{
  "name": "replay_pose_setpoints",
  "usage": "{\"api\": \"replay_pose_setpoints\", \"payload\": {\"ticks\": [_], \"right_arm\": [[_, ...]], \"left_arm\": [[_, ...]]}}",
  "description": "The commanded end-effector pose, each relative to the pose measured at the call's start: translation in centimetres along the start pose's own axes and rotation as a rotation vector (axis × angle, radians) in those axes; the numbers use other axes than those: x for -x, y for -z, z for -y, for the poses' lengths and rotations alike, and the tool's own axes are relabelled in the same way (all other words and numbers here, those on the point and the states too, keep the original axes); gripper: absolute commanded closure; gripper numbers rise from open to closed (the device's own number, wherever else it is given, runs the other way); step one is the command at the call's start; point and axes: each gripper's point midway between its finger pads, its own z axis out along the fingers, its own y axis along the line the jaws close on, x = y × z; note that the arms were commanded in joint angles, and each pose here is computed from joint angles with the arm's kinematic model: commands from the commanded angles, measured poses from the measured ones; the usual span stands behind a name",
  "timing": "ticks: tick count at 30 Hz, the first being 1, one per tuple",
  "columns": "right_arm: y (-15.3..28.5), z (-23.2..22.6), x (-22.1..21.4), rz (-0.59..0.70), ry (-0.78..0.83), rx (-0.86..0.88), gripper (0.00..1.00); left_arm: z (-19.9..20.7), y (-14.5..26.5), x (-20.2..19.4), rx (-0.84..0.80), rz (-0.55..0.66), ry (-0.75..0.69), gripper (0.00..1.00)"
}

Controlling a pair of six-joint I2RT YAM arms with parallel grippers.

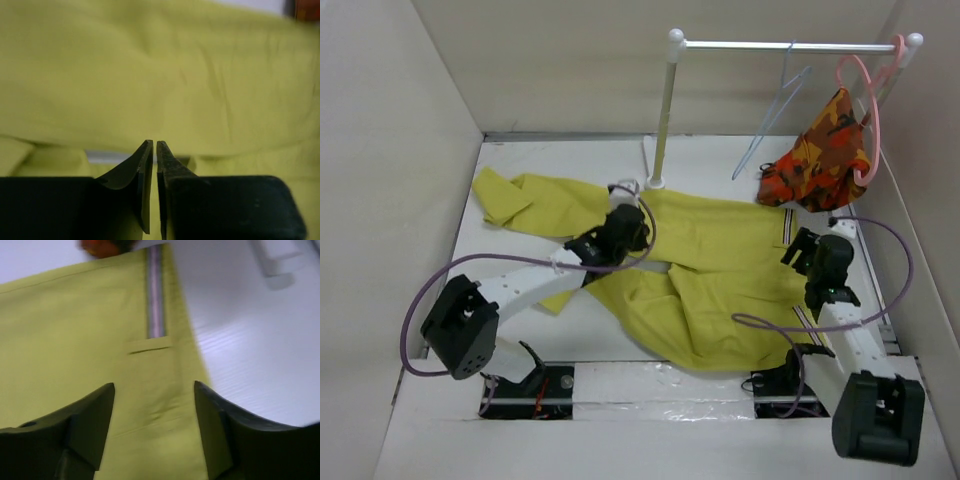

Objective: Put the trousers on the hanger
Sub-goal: Flatten out the trousers at the center of the board.

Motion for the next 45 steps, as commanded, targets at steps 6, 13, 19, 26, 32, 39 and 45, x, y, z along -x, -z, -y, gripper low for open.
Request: {"api": "replay_pose_setpoints", "payload": {"ticks": [6, 13, 19, 26, 32, 39, 45], "right_arm": [[-4.7, 3.6, 1.2, -0.026, -0.186, 0.045, 0.24], [-6.5, 2.1, -2.2, -0.200, -0.206, 0.207, 0.37], [-6.1, 2.7, -2.9, -0.216, -0.231, 0.179, 0.59], [-5.9, 4.8, -1.6, -0.177, -0.234, 0.103, 1.00], [-4.1, 8.6, 0.8, -0.097, -0.237, -0.030, 1.00], [-5.3, 6.8, -1.4, -0.184, -0.215, 0.078, 0.32], [-6.6, 5.4, -3.4, -0.244, -0.237, 0.158, 0.32]], "left_arm": [[8.1, 7.8, -5.8, -0.241, 0.036, -0.036, 0.79], [6.2, 11.2, -4.7, -0.335, 0.117, 0.057, 0.74], [4.4, 12.5, -4.9, -0.379, 0.133, 0.086, 0.71], [2.7, 11.0, -6.0, -0.362, 0.110, 0.084, 0.69], [2.7, 10.4, -6.9, -0.407, 0.083, 0.091, 0.65], [2.7, 10.1, -7.0, -0.409, 0.079, 0.077, 0.64], [2.8, 10.0, -7.5, -0.423, 0.072, 0.084, 0.64]]}}
